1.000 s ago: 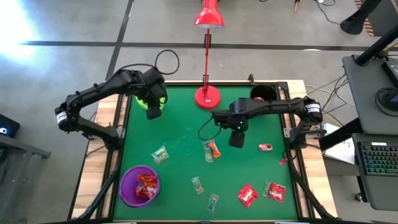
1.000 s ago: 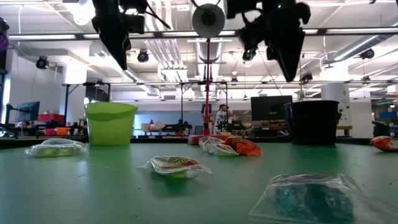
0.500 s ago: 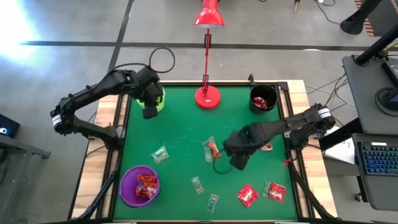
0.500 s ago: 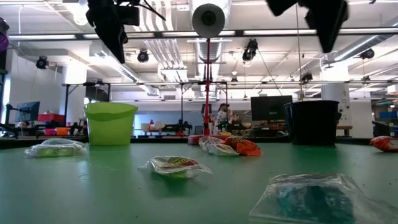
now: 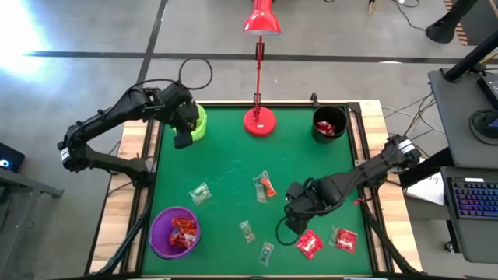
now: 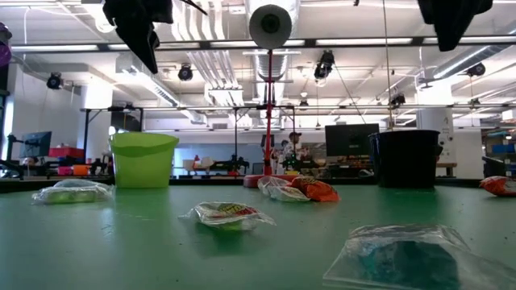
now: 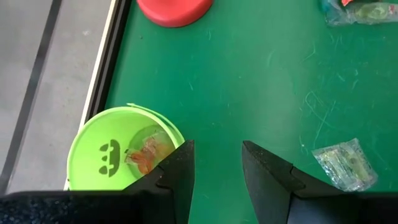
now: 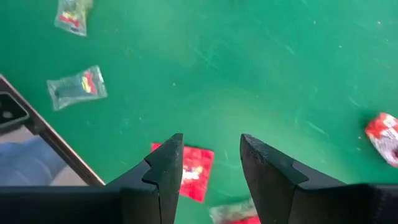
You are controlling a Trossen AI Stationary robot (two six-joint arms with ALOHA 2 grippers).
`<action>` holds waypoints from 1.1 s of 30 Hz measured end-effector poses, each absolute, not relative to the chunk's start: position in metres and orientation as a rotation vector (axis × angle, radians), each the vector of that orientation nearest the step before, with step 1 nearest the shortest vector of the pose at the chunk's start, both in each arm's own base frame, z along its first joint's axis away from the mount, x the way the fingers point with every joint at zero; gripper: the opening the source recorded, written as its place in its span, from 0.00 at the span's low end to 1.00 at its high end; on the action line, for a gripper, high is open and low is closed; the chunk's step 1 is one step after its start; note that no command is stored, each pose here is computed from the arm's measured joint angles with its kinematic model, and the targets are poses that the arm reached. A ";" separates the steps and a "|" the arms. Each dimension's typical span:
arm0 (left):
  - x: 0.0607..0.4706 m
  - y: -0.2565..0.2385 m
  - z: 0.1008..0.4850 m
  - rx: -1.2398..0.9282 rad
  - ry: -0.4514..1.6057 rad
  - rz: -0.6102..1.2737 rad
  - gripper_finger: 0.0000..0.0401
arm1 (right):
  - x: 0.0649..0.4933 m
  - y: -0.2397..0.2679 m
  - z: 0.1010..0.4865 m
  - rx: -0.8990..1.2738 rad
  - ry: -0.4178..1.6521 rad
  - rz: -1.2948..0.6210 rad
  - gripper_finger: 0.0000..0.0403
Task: Sort candy
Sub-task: Put the red candy into the black bucket
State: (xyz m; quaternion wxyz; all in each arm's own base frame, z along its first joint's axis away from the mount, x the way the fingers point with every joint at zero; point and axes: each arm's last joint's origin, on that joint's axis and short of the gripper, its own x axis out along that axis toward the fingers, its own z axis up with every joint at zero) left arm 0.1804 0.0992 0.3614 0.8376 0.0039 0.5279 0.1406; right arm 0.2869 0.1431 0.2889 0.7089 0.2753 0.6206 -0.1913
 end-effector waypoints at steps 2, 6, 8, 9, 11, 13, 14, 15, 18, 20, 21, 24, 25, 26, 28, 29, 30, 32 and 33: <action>0.179 0.098 0.363 0.010 1.110 0.300 0.29 | 0.289 0.144 0.289 0.624 1.365 -0.418 0.38; 0.175 0.096 0.365 0.010 1.095 0.305 0.29 | 0.294 0.148 0.288 0.638 1.329 -0.376 0.38; 0.173 0.095 0.367 0.011 1.087 0.308 0.29 | 0.298 0.149 0.289 0.649 1.291 -0.355 0.38; 0.172 0.095 0.368 0.012 1.084 0.309 0.29 | 0.300 0.149 0.290 0.655 1.271 -0.348 0.38; 0.170 0.093 0.369 0.014 1.074 0.312 0.29 | 0.302 0.150 0.290 0.666 1.252 -0.336 0.38; 0.167 0.092 0.371 0.012 1.063 0.317 0.29 | 0.302 0.151 0.290 0.676 1.250 -0.334 0.38; 0.166 0.091 0.372 0.008 1.057 0.322 0.29 | 0.302 0.151 0.290 0.686 1.256 -0.336 0.38; 0.164 0.090 0.373 0.003 1.052 0.326 0.29 | 0.302 0.151 0.289 0.698 1.266 -0.335 0.38; 0.159 0.087 0.377 0.001 1.035 0.334 0.29 | 0.301 0.152 0.287 0.723 1.298 -0.326 0.38; 0.155 0.085 0.379 0.003 1.025 0.336 0.29 | 0.300 0.152 0.286 0.729 1.301 -0.334 0.38; 0.154 0.085 0.379 0.005 1.019 0.338 0.29 | 0.300 0.152 0.285 0.728 1.302 -0.335 0.38; 0.151 0.083 0.382 0.003 1.005 0.344 0.29 | 0.300 0.151 0.284 0.700 1.298 -0.331 0.38; 0.150 0.083 0.382 0.000 1.001 0.347 0.29 | 0.300 0.151 0.284 0.696 1.298 -0.329 0.38; 0.150 0.082 0.382 -0.002 0.998 0.349 0.29 | 0.300 0.151 0.284 0.688 1.296 -0.326 0.38; 0.149 0.082 0.383 -0.005 0.995 0.352 0.29 | 0.299 0.151 0.281 0.654 1.302 -0.308 0.38; 0.148 0.082 0.383 -0.005 0.993 0.352 0.29 | 0.299 0.150 0.279 0.642 1.310 -0.301 0.38; 0.148 0.082 0.383 -0.005 0.992 0.353 0.29 | 0.298 0.150 0.277 0.635 1.320 -0.298 0.38; 0.148 0.082 0.383 -0.008 0.990 0.355 0.29 | 0.297 0.149 0.271 0.651 1.337 -0.329 0.38; 0.148 0.082 0.383 -0.009 0.990 0.355 0.29 | 0.296 0.148 0.268 0.668 1.350 -0.342 0.38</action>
